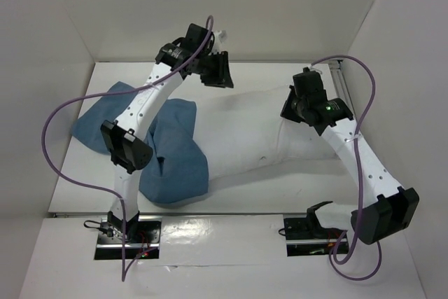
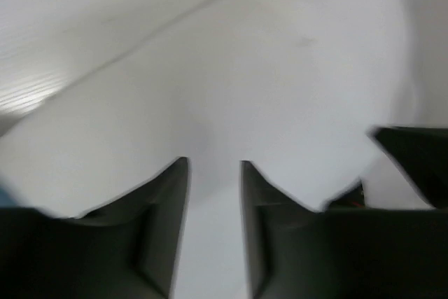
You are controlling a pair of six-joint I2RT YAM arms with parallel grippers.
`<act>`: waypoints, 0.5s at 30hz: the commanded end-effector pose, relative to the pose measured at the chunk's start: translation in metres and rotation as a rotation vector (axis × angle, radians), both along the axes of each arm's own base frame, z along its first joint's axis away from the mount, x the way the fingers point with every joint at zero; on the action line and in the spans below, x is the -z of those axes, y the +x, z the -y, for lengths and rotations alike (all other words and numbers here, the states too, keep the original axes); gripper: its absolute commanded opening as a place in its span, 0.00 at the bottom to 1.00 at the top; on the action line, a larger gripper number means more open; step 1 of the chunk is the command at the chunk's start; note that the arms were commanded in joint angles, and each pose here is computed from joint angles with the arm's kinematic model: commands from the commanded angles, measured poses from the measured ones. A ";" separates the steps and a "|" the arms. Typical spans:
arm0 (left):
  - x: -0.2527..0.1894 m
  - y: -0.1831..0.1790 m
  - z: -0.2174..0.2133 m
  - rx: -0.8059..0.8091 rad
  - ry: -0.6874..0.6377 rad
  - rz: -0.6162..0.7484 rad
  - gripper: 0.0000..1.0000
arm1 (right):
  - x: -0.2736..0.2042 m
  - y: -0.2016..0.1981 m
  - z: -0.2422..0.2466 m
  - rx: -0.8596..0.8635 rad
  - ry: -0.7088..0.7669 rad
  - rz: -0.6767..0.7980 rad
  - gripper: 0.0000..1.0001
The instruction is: Put the pillow into the pillowcase
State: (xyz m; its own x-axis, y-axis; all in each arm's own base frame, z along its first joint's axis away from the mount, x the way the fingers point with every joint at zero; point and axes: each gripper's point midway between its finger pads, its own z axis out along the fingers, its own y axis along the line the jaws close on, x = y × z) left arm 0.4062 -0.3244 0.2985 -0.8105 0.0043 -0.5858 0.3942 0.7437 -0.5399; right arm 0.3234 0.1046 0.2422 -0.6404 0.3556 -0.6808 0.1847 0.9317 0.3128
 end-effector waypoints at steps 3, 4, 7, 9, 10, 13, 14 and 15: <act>0.034 0.012 -0.119 -0.362 0.445 0.019 0.72 | 0.008 -0.009 0.007 0.025 0.000 0.001 0.00; 0.040 0.009 -0.129 -0.384 0.491 0.009 0.75 | 0.013 -0.010 0.008 0.025 -0.005 -0.010 0.00; 0.059 0.000 -0.151 -0.424 0.599 -0.020 0.79 | 0.015 -0.009 0.009 0.032 -0.011 -0.008 0.00; 0.073 -0.008 -0.160 -0.436 0.647 -0.056 0.79 | 0.018 -0.008 0.009 0.031 -0.014 -0.018 0.00; 0.079 -0.012 -0.168 -0.448 0.685 -0.064 0.79 | 0.018 -0.008 0.009 0.031 -0.014 -0.018 0.00; 0.087 -0.015 -0.171 -0.447 0.709 -0.079 0.74 | 0.022 -0.006 0.010 0.038 -0.024 -0.026 0.00; 0.090 -0.017 -0.172 -0.444 0.716 -0.087 0.72 | 0.018 -0.005 0.009 0.038 -0.021 -0.018 0.00; 0.090 -0.017 -0.172 -0.444 0.716 -0.087 0.67 | 0.018 -0.005 0.011 0.046 -0.027 -0.015 0.00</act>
State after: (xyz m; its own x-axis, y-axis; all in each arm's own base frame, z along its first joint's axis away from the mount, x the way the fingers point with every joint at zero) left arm 0.3935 -0.1665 0.1849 -0.8961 0.0080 -0.4438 -0.0213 0.9979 0.0609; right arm 0.3112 0.0939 0.2104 -0.6809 0.3452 -0.6460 0.2301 0.9381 0.2588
